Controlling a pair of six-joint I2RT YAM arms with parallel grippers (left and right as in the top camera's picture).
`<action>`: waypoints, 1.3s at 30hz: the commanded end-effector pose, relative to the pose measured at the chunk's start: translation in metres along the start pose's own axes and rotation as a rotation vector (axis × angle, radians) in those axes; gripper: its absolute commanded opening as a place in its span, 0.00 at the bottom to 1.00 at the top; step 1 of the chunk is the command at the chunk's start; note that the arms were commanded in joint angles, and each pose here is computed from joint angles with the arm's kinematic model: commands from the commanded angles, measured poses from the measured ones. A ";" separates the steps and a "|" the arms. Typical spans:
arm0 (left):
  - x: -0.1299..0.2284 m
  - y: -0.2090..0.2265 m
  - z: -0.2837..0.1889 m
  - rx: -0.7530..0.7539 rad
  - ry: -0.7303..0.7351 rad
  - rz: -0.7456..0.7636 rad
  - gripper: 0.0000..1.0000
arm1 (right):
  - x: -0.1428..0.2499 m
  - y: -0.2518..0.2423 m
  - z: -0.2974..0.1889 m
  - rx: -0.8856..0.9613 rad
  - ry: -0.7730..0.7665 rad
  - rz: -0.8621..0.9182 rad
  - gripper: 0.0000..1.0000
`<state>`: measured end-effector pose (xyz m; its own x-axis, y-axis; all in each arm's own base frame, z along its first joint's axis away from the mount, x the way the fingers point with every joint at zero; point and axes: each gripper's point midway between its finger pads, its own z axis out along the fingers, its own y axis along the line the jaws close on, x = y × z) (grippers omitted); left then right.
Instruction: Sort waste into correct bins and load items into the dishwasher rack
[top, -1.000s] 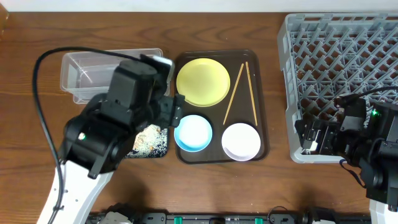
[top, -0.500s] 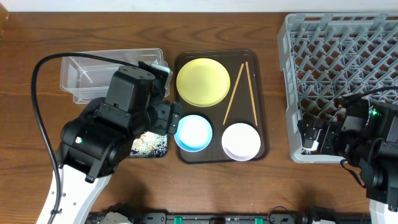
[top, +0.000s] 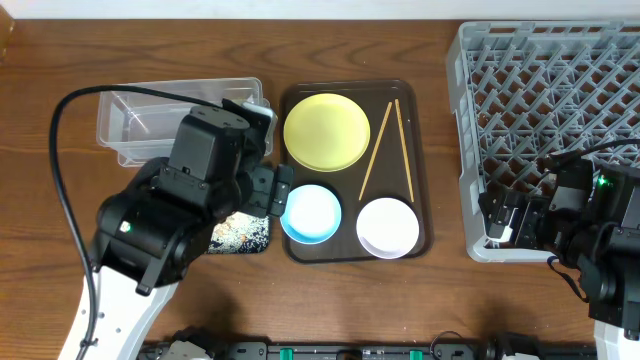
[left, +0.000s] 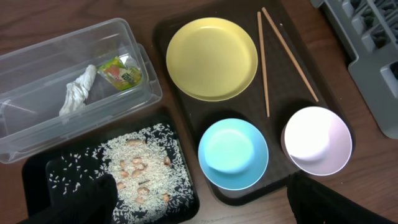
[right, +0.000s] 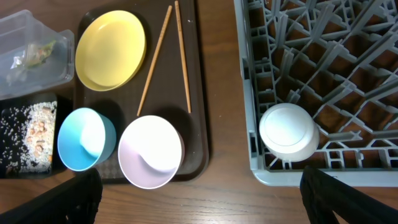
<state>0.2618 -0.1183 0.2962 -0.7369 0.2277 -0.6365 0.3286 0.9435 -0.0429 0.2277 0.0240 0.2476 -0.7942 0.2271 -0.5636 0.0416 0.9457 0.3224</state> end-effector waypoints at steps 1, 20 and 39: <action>0.002 0.007 -0.025 -0.023 -0.073 0.017 0.90 | -0.001 0.000 -0.002 0.007 -0.004 0.009 0.99; 0.036 0.048 -0.027 -0.089 -0.713 0.008 0.98 | -0.001 0.000 -0.002 0.007 -0.004 0.009 0.99; 0.114 0.046 0.067 -0.051 -0.802 0.034 0.98 | -0.001 0.000 -0.002 0.007 -0.004 0.009 0.99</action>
<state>0.2322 -0.0621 0.1758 -0.0815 0.0285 -0.9963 0.2839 0.9588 0.0042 0.2274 0.0240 0.2471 -0.7955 0.2306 -0.5604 0.0457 0.9450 0.3240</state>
